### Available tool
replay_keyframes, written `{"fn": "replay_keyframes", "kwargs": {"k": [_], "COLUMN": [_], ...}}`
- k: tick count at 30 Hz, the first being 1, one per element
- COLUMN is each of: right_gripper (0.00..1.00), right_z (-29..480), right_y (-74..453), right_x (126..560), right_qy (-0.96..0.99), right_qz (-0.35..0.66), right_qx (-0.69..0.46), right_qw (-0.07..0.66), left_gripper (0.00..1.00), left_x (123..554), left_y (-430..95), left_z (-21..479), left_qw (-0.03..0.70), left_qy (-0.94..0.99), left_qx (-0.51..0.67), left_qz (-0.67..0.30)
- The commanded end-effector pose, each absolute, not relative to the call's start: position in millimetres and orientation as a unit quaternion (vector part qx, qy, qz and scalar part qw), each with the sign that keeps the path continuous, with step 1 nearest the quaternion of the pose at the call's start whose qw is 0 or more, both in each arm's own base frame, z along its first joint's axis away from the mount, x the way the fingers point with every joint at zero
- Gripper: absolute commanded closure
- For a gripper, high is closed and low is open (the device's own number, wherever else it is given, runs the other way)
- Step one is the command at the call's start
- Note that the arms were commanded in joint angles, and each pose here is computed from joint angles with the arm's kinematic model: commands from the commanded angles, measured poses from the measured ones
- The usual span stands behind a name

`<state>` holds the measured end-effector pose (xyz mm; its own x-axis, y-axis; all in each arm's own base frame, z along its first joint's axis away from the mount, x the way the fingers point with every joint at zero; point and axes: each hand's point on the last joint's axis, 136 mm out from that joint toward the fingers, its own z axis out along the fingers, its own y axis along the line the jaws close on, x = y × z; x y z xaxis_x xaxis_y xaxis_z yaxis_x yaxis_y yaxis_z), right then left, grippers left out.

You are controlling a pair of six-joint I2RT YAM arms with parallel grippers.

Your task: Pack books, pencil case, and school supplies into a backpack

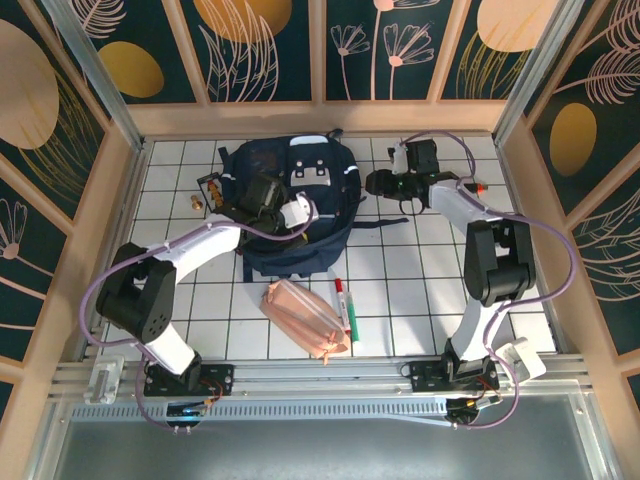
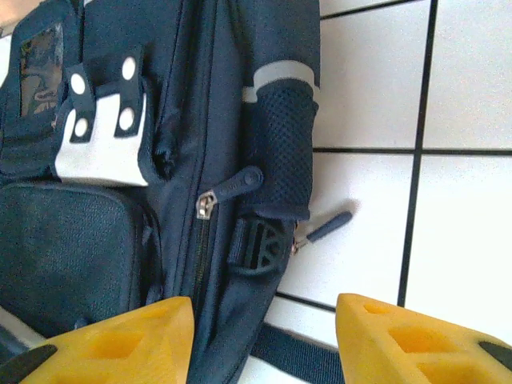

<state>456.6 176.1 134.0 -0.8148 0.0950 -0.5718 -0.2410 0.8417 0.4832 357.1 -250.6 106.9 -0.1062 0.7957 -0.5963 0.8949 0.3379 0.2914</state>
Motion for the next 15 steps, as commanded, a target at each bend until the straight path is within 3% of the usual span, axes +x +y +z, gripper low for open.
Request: {"fn": "replay_keyframes", "kwargs": {"k": [1,3,10,13,15], "right_gripper": [0.48,0.48,0.47,0.47,0.46], "right_z": [146.9,149.4,157.4,157.9,159.3], "right_y": [166.8,164.4,169.2,171.0,172.9], "right_x": [455.4,458.5,471.2,476.1,478.2], "right_qy": [0.907,0.907,0.900,0.897,0.893], "right_qz": [0.264,0.257,0.264,0.264,0.264], "right_qx": [-0.049,-0.052,-0.060,-0.063,-0.071], "right_qw": [0.325,0.331,0.343,0.349,0.356], "left_gripper": [0.28,0.29,0.52,0.66,0.82], "left_x": [357.5,362.3,399.7,399.0,398.8], "left_y": [-237.2,-233.7,-226.4,-221.1,-219.9], "left_z": [93.9,83.9,74.3,65.9,67.3], "left_qw": [0.330,0.313,0.307,0.291,0.290], "left_qy": [0.720,0.729,0.757,0.741,0.735], "left_qx": [0.611,0.609,0.575,0.601,0.608], "left_qz": [-0.023,-0.010,0.051,0.072,0.077]}}
